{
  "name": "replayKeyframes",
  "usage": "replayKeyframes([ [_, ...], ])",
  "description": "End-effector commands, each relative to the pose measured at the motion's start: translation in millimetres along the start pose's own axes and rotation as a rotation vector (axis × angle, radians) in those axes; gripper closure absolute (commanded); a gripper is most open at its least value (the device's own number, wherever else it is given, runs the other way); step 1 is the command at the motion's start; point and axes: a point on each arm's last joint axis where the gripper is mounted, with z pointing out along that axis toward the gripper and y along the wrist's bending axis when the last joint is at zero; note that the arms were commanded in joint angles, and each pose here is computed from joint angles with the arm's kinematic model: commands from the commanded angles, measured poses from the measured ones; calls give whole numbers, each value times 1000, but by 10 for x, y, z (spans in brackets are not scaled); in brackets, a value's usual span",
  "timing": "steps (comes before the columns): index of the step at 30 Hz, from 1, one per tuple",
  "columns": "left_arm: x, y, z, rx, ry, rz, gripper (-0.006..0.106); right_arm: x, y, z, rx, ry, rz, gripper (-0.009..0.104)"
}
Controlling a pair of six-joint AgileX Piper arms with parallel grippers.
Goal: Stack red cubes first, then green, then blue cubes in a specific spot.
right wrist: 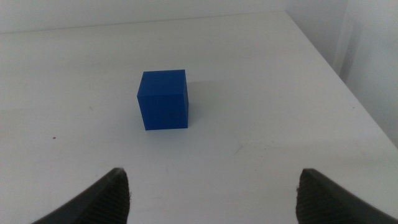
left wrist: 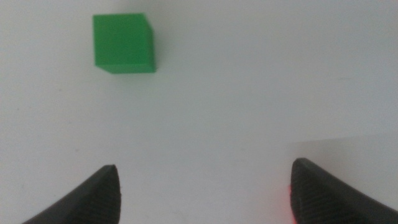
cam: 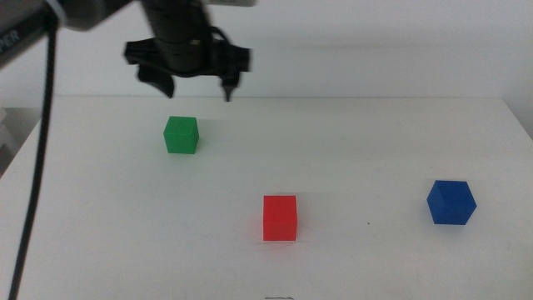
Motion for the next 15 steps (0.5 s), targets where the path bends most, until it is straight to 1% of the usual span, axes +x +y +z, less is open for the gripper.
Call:
replayKeyframes([
  [1,-99,223,-159,68,-13,6,7,-125,4,-40,-1,-109,-20,22],
  [4,-270,443,85,128,7,-38,7,-125,4,-40,-1,-109,-20,22],
  [8,-430,633,481,149,44,-96,7,-125,4,-40,-1,-109,-20,22],
  [11,-527,707,711,143,43,-103,7,-125,4,-40,-1,-109,-20,22],
  [15,-620,757,957,102,9,-96,7,-125,4,-40,-1,-109,-20,22],
])
